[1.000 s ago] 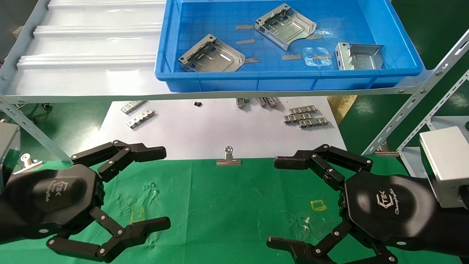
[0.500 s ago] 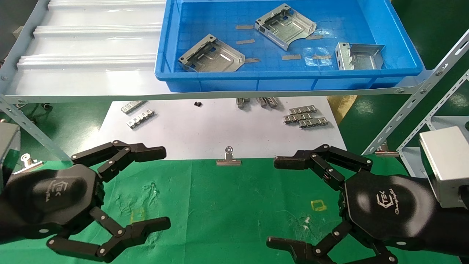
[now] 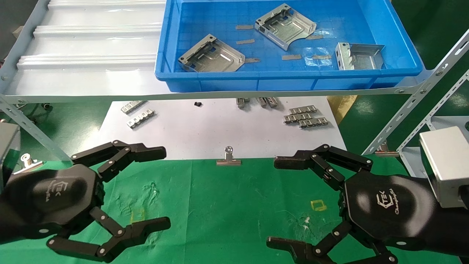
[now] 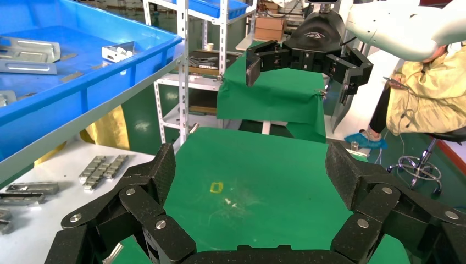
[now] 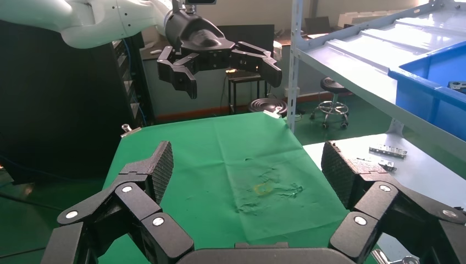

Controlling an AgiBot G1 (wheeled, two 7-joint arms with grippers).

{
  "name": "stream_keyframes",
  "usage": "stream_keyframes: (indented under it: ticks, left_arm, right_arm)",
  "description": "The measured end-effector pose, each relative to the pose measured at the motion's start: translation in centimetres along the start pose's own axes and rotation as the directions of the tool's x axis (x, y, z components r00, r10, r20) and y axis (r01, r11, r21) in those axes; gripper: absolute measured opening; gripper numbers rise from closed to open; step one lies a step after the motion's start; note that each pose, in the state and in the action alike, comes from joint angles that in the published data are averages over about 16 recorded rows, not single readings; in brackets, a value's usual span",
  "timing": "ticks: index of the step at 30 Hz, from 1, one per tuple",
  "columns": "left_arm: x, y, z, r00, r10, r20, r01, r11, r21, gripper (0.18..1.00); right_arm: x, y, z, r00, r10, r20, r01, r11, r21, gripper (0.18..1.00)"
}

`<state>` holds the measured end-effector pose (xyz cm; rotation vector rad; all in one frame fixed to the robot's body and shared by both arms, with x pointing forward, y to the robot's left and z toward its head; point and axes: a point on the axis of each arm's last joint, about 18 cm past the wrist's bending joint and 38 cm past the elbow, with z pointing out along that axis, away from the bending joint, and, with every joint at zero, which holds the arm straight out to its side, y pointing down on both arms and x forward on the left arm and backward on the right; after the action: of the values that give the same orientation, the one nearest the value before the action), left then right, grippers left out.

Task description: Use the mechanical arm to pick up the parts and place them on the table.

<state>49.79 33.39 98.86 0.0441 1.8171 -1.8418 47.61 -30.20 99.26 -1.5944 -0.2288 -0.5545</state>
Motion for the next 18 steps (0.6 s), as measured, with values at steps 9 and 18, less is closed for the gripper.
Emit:
stream_keyframes:
  ticks: [9,18]
  left_arm:
    - [0.0,0.0,0.0,1.0,0.0,0.0,0.0,1.0,0.0,0.997]
    - [0.0,0.0,0.0,1.0,0.0,0.0,0.0,1.0,0.0,0.951]
  right_arm:
    - [0.0,0.0,0.0,1.0,0.0,0.0,0.0,1.0,0.0,1.0]
    - [0.0,0.0,0.0,1.0,0.0,0.0,0.0,1.0,0.0,1.0]
